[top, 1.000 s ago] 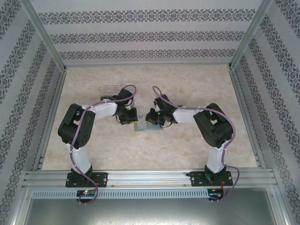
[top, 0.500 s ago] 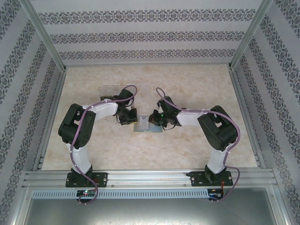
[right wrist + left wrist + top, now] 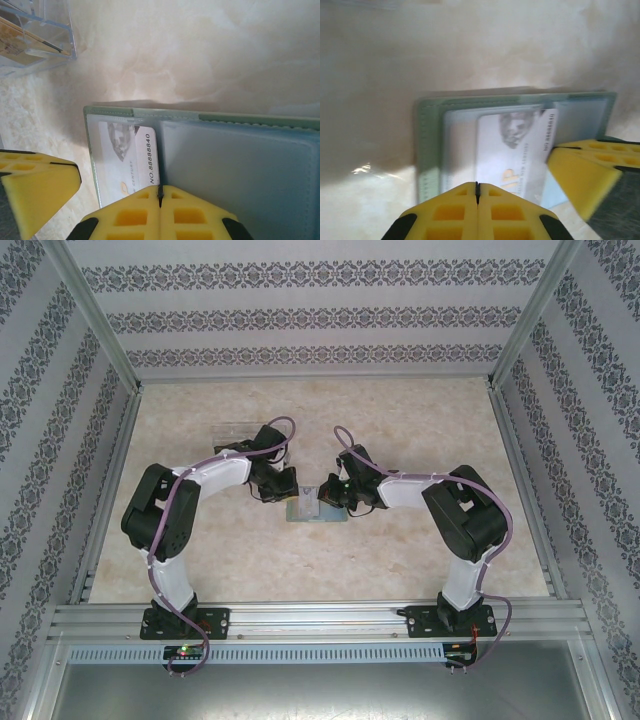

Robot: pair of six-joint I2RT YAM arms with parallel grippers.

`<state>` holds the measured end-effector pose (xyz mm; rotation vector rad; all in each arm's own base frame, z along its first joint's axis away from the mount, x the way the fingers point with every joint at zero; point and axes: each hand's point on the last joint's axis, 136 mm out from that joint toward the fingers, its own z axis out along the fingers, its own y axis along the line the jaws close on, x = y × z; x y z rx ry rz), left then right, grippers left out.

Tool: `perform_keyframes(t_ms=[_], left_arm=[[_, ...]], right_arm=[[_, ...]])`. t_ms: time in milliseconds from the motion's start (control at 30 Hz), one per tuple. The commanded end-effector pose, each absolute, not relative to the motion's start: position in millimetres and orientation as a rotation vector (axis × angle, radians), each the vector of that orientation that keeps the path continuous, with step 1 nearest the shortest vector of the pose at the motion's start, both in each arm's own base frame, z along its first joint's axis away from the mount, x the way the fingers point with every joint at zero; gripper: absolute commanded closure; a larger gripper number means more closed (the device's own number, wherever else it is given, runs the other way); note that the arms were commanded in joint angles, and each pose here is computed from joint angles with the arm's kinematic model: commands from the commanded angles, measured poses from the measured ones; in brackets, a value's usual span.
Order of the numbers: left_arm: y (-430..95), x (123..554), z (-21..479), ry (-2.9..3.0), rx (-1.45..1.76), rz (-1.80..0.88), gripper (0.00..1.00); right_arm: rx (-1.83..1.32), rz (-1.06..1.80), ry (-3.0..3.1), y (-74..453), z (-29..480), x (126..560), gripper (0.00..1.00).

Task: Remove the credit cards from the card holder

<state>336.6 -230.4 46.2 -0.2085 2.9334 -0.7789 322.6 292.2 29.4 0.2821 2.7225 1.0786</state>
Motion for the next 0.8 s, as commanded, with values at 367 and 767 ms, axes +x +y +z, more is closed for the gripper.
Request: perform_keyframes(t_ms=[367,767], left_arm=[[-214.7,321.3,9.2,3.035,-0.182,-0.548,1.00],[-208.8,311.0,-6.0,3.084,-0.190,-0.486,1.00]], right_arm=[[0.230,1.098,2.696,293.0,31.5,318.9,0.80],[0.204,1.144,2.744,305.7,24.2,313.0,0.75]])
